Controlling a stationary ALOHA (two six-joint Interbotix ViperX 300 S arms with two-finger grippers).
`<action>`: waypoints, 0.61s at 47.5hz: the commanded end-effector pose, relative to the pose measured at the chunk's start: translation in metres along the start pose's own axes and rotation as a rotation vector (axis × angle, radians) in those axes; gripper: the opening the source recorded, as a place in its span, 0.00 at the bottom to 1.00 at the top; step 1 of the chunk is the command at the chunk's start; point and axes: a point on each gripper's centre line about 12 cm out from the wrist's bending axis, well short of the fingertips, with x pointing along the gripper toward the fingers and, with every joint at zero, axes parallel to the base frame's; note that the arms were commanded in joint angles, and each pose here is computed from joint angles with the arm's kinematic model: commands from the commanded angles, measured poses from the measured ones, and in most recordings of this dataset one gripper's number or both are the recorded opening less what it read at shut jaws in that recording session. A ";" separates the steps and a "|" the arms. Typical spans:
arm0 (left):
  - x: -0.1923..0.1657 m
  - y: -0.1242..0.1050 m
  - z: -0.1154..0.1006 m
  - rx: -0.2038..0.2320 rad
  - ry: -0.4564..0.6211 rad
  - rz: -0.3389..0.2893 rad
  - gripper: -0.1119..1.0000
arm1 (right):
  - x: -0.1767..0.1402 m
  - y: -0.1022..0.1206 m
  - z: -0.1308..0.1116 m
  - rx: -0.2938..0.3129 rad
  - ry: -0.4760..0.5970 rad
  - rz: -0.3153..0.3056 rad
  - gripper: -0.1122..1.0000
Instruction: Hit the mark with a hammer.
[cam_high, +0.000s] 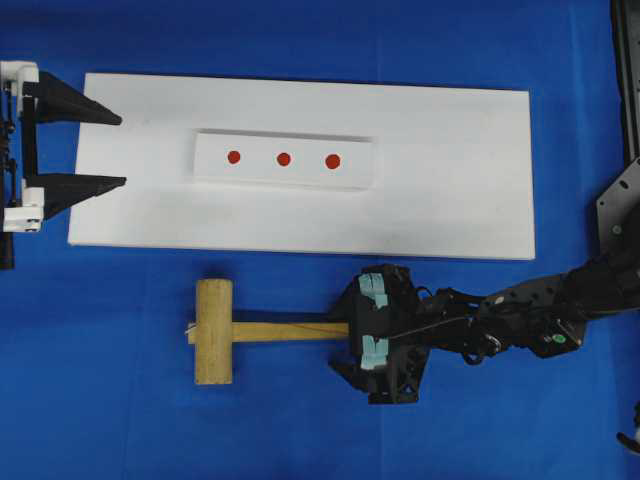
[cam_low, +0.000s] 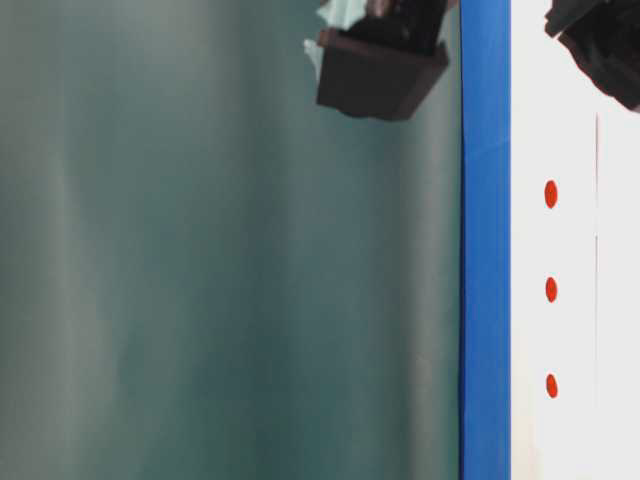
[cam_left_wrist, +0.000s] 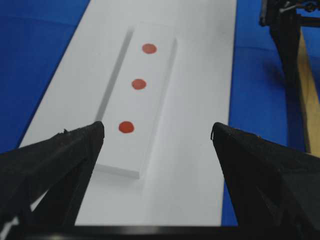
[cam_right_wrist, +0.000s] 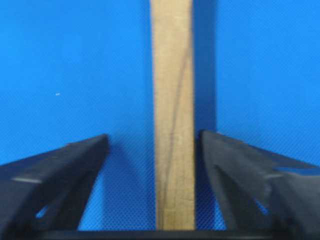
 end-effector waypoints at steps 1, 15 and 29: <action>0.000 0.001 0.004 -0.006 -0.009 0.003 0.87 | -0.004 0.001 0.010 0.014 -0.032 0.005 0.92; 0.000 0.001 0.004 -0.006 -0.006 0.003 0.87 | -0.045 0.008 0.047 0.000 -0.147 0.062 0.91; 0.000 0.001 0.004 -0.004 -0.006 0.003 0.87 | -0.108 -0.011 0.093 -0.072 -0.324 0.071 0.90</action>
